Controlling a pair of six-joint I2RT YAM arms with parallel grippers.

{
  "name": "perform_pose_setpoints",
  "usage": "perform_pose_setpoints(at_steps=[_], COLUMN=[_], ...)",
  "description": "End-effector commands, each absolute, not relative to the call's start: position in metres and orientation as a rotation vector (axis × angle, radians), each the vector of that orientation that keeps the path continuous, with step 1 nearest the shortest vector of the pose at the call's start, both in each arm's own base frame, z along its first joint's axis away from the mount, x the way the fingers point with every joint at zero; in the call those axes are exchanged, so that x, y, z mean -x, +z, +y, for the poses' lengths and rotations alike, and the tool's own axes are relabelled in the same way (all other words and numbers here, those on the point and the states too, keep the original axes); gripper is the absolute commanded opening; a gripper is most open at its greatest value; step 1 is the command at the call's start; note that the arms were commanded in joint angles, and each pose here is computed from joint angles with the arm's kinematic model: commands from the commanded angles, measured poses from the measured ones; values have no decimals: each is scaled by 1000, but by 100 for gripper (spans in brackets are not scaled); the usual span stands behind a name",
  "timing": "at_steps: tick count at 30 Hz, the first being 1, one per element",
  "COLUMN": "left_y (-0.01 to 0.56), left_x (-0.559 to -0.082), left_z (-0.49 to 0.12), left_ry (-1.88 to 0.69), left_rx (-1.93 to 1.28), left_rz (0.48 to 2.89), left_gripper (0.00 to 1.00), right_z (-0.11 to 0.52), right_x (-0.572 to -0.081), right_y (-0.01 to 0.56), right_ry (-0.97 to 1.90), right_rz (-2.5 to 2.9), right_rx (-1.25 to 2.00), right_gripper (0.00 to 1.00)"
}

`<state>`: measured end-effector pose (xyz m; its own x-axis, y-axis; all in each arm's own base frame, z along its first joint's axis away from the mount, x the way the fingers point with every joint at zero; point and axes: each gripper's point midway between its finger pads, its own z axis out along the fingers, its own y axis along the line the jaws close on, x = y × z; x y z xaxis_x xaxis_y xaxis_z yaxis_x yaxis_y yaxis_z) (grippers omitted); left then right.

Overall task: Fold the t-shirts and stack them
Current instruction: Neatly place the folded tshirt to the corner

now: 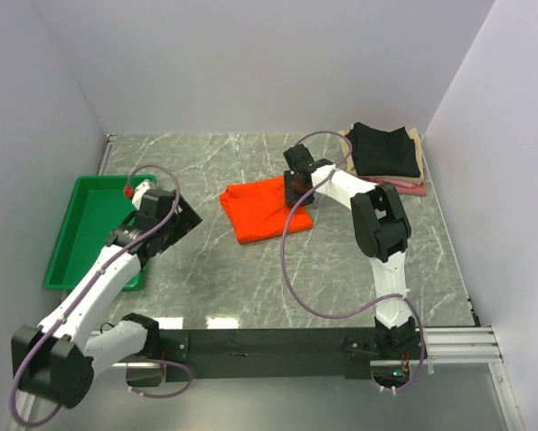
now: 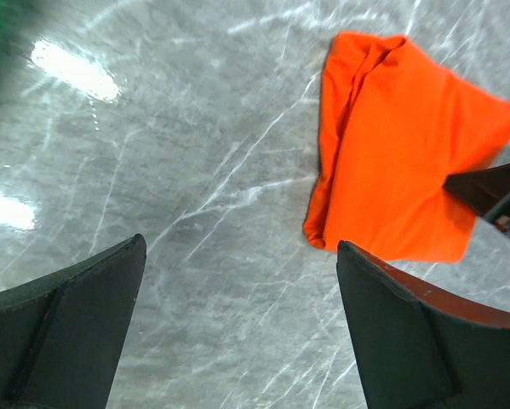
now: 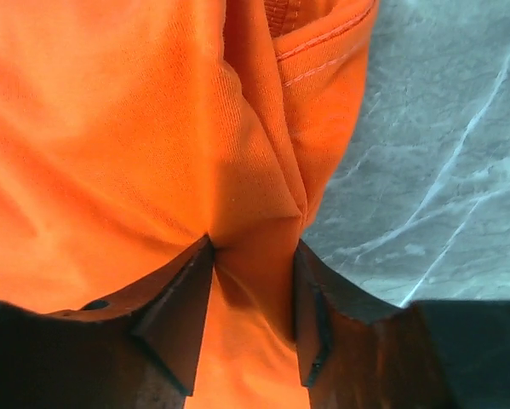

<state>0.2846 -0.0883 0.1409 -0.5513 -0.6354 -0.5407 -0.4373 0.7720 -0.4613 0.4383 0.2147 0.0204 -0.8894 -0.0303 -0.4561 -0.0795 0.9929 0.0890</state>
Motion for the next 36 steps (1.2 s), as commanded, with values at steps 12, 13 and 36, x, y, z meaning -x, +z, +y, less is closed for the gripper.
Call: perform_pose_setpoints(at_steps=[12, 13, 36], left_y=[162, 165, 189], left_x=[-270, -269, -271], left_z=[-61, -60, -49], left_ry=[-284, -292, -264], left_rx=[901, 900, 925], left_rz=[2113, 2101, 2022], left_gripper=[99, 99, 99], right_z=[176, 173, 42], right_x=[-449, -456, -557], right_y=[26, 39, 238], right_ry=[-186, -225, -815], right_rz=[2616, 2576, 2077], right_rx=[79, 79, 41], right_gripper=[0, 0, 0])
